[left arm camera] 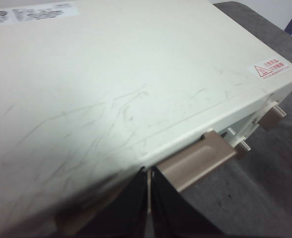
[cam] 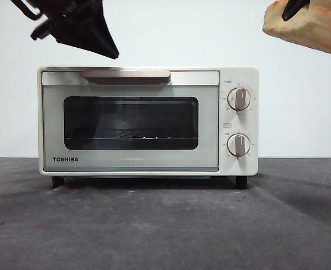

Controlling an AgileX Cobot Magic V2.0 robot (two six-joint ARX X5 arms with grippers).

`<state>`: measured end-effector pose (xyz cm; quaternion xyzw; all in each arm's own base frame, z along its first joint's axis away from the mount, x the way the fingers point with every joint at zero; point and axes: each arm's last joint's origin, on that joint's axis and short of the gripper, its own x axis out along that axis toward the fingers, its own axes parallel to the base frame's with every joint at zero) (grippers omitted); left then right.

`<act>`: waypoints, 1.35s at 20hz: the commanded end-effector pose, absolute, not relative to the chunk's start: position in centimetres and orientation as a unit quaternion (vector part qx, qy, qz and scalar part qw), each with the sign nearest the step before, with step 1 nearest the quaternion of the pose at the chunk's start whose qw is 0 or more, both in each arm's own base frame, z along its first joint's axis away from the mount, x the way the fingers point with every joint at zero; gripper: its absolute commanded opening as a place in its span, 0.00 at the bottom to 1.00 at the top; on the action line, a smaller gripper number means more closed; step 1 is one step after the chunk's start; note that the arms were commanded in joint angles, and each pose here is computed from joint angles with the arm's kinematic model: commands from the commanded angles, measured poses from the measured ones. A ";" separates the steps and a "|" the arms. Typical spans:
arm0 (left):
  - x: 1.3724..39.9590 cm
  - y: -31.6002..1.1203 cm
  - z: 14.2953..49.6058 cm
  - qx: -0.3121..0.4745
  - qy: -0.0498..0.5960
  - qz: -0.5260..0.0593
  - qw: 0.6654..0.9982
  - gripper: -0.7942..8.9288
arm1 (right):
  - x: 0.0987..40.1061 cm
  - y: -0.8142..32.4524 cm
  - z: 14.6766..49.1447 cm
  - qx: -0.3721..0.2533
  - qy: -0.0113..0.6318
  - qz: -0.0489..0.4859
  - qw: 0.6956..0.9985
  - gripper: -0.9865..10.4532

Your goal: The left arm flap open the oven, the right arm pick bread and place it into oven, the left arm flap close the oven

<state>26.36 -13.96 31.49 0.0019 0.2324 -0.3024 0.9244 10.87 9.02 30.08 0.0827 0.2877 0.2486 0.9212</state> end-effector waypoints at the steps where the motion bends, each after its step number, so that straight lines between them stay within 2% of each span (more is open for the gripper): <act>1: 27.1 -14.6 31.4 0.020 0.224 -0.308 0.924 0.10 | 10.8 9.2 30.7 0.082 0.276 0.257 0.922 0.25; 12: 27.9 -15.3 29.5 0.032 0.260 -0.309 0.914 0.10 | 10.8 9.2 30.7 0.082 0.276 0.257 0.922 0.25; 19: 26.2 -16.5 28.3 0.054 0.334 -0.328 0.882 0.10 | 10.8 9.2 30.7 0.082 0.276 0.257 0.922 0.25; 27: 23.3 -18.0 26.8 0.093 0.430 -0.351 0.827 0.10 | 10.8 9.2 30.7 0.082 0.276 0.257 0.922 0.25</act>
